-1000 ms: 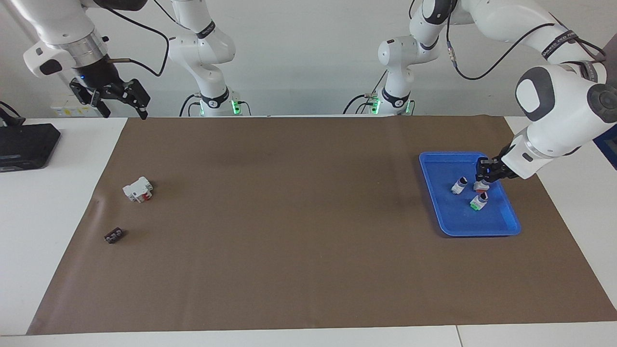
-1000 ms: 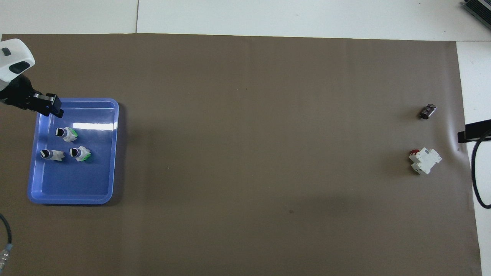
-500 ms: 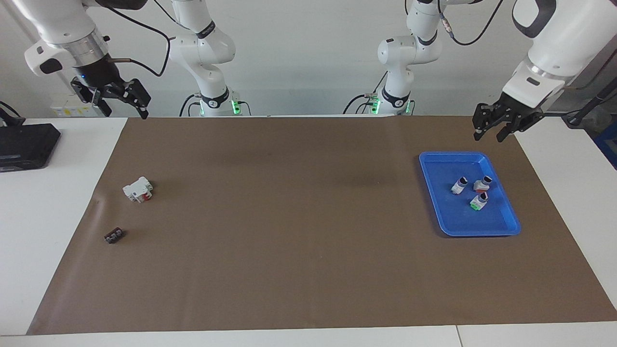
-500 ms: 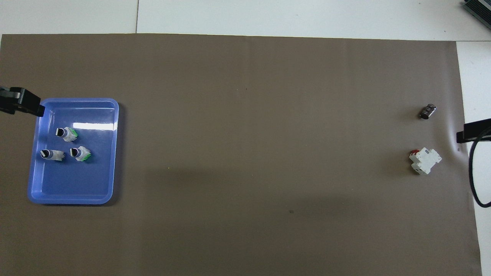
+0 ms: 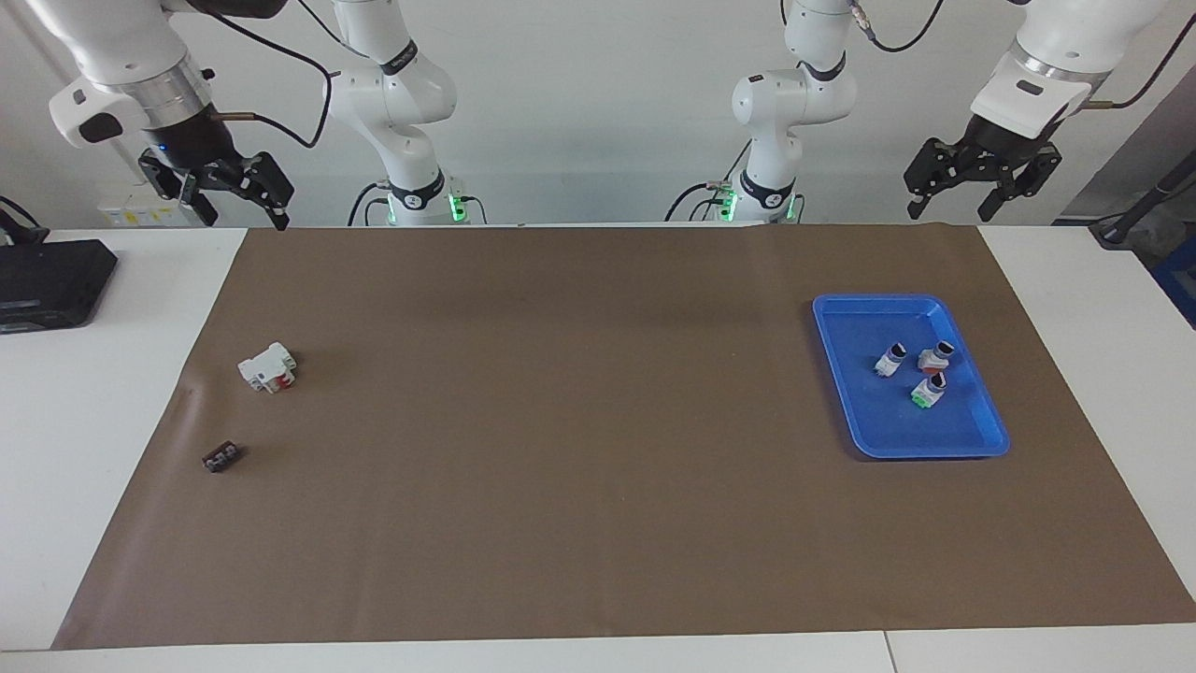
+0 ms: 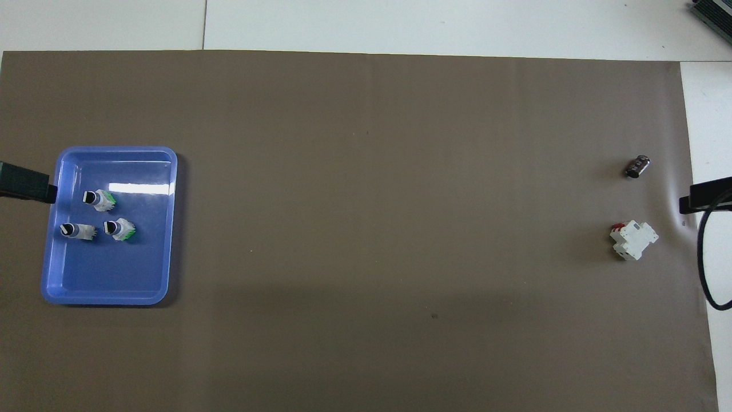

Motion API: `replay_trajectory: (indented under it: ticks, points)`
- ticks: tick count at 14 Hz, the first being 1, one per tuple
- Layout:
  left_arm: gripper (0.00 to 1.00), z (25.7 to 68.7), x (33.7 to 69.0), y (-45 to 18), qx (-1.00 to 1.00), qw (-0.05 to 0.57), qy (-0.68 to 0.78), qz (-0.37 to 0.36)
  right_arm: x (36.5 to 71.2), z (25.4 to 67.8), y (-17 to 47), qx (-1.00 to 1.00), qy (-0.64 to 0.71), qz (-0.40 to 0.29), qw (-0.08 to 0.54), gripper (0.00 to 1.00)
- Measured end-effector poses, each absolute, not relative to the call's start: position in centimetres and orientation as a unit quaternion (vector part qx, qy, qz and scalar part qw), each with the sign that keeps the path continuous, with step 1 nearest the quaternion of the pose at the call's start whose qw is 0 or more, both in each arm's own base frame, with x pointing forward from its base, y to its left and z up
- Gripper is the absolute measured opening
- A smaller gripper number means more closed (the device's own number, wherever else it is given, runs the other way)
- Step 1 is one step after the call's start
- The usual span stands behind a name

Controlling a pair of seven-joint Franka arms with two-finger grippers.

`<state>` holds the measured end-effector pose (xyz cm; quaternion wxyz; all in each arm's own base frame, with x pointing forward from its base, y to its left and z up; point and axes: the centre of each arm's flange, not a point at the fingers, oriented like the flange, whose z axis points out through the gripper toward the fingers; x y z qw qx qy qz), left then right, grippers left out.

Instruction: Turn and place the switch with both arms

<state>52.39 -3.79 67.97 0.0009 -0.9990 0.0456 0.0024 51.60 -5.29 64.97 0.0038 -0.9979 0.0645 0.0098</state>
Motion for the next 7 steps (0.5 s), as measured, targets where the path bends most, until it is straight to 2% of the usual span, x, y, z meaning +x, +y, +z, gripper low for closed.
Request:
replay_trajectory:
  ticks: [5, 7]
  points:
    - [1.00, 68.1, 52.1, -8.8, -0.999, -0.002, 0.052, -0.011, 51.6, 65.0, -5.2, -0.998, 0.064, 0.011, 0.004, 1.00]
    - [1.00, 68.1, 52.1, -8.7, -0.999, -0.002, 0.049, -0.011, 51.6, 65.0, -5.2, -0.998, 0.064, 0.011, 0.004, 1.00]
